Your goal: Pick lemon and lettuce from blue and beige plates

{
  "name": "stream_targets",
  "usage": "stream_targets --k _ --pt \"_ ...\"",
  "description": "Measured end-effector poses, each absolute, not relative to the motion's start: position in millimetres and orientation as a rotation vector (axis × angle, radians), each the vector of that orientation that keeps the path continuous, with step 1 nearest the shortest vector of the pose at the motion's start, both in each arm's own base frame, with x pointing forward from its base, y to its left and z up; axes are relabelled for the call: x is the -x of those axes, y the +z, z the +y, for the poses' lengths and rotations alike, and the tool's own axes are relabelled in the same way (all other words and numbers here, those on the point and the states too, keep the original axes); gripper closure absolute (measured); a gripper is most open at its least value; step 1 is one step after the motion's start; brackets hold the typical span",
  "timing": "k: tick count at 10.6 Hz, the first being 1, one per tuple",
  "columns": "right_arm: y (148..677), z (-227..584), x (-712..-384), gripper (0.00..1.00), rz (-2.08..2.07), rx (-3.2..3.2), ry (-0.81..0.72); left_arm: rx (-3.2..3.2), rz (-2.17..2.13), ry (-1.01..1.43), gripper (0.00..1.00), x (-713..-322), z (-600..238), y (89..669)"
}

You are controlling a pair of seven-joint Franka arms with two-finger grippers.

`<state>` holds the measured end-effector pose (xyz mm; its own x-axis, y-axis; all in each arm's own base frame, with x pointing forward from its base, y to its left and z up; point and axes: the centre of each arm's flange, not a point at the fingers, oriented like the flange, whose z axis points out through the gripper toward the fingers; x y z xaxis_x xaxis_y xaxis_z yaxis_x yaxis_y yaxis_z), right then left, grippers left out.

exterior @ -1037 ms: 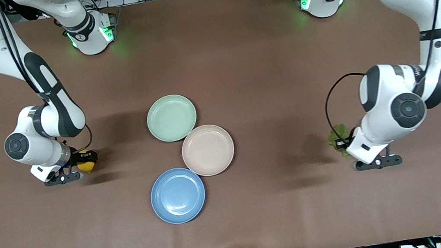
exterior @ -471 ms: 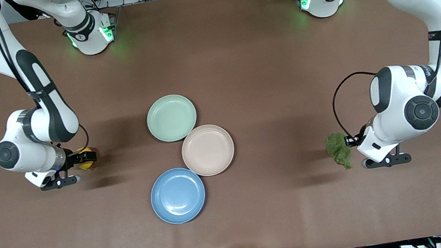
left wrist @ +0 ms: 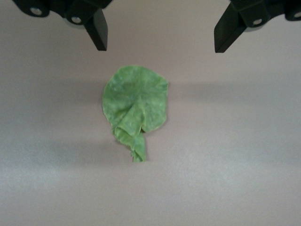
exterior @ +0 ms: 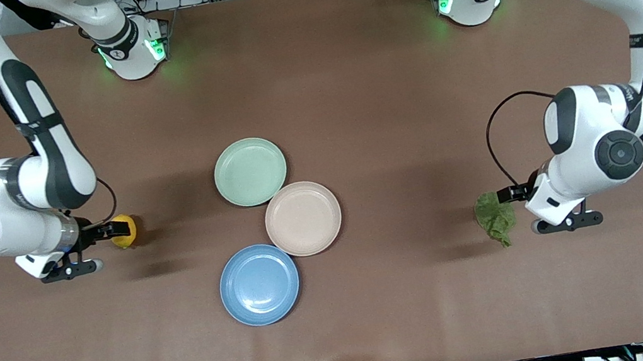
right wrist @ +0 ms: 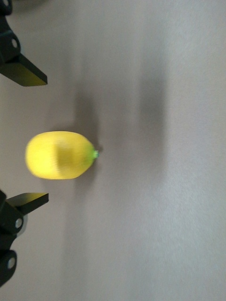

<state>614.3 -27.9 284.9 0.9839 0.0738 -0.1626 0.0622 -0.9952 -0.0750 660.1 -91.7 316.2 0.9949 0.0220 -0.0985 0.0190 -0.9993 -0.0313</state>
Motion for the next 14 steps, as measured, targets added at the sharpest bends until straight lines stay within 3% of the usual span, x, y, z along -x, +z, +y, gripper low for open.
stream_targets --k 6,14 --pt "368.4 -60.6 -604.0 0.00 -0.033 3.036 0.223 3.123 -0.075 0.023 0.00 -598.1 -73.5 377.6" --pt "489.7 -63.7 -602.3 0.00 -0.024 3.062 0.236 3.126 -0.069 -0.186 0.00 -569.3 -72.8 492.8"
